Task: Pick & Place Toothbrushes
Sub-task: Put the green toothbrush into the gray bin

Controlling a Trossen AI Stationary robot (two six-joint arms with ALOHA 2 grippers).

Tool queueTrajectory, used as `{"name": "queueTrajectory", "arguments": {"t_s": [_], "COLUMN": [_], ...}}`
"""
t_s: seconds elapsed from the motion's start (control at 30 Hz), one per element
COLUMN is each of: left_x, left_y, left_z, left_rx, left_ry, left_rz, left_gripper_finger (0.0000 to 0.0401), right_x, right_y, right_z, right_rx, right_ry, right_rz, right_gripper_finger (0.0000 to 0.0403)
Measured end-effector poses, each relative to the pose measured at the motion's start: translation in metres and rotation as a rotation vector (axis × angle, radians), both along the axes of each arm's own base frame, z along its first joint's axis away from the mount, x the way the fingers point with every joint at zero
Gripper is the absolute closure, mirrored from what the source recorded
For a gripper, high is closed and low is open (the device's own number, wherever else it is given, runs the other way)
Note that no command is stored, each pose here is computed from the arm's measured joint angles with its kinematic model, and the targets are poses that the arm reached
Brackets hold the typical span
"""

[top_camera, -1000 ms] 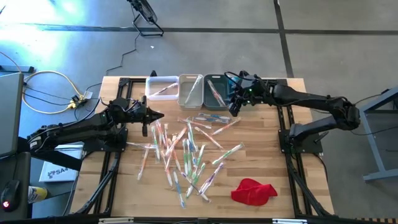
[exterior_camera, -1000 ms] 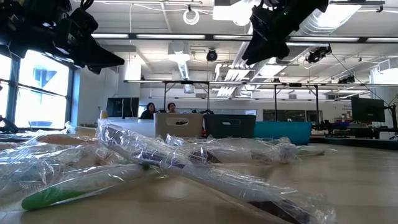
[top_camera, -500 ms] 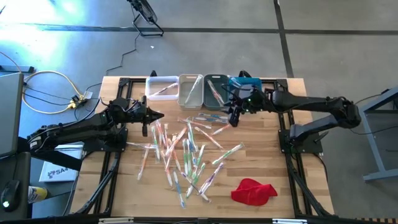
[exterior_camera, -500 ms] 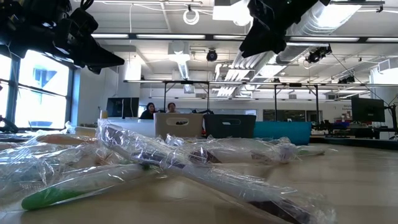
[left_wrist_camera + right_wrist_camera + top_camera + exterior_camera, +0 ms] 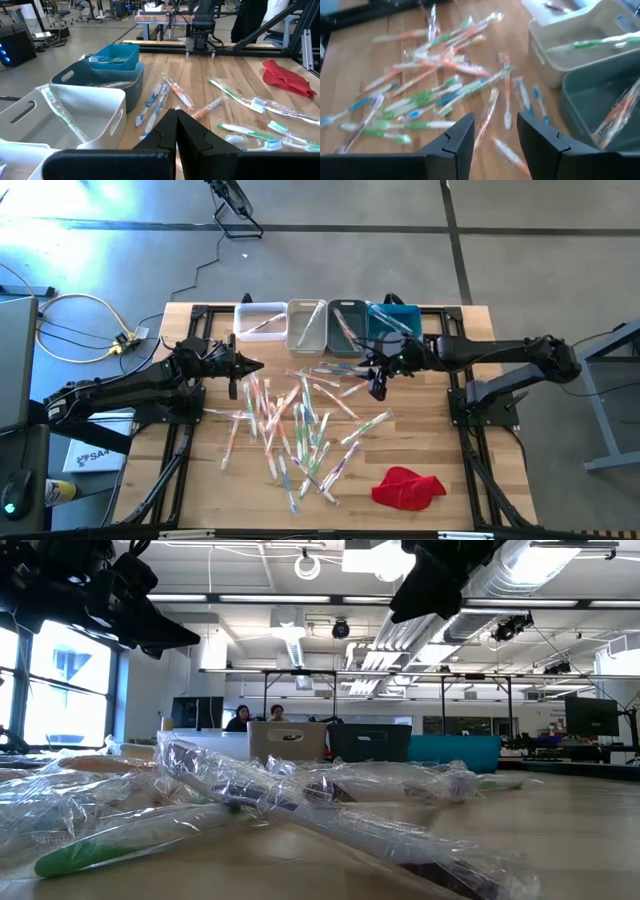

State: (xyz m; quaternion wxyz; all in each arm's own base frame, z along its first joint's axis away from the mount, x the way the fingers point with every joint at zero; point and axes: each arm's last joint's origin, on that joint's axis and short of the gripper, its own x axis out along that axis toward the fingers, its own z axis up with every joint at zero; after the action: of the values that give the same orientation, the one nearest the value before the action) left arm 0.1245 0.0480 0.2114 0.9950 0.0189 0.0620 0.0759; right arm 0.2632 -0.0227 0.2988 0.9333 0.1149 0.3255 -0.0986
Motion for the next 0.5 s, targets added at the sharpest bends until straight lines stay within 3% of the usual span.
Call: {"name": "queueTrajectory", "arguments": {"t_s": [0.5], "left_x": [0.0], "left_y": [0.0], "left_z": [0.0], "left_rx": [0.0], "left_ry": [0.0], "left_rz": [0.0], "left_gripper_finger": [0.0401], "right_x": [-0.004], "right_y": [0.029], "right_z": [-0.01], "right_rx": [0.002], "right_ry": [0.116], "right_rz": [0.106], "right_gripper_finger": [0.0261]}}
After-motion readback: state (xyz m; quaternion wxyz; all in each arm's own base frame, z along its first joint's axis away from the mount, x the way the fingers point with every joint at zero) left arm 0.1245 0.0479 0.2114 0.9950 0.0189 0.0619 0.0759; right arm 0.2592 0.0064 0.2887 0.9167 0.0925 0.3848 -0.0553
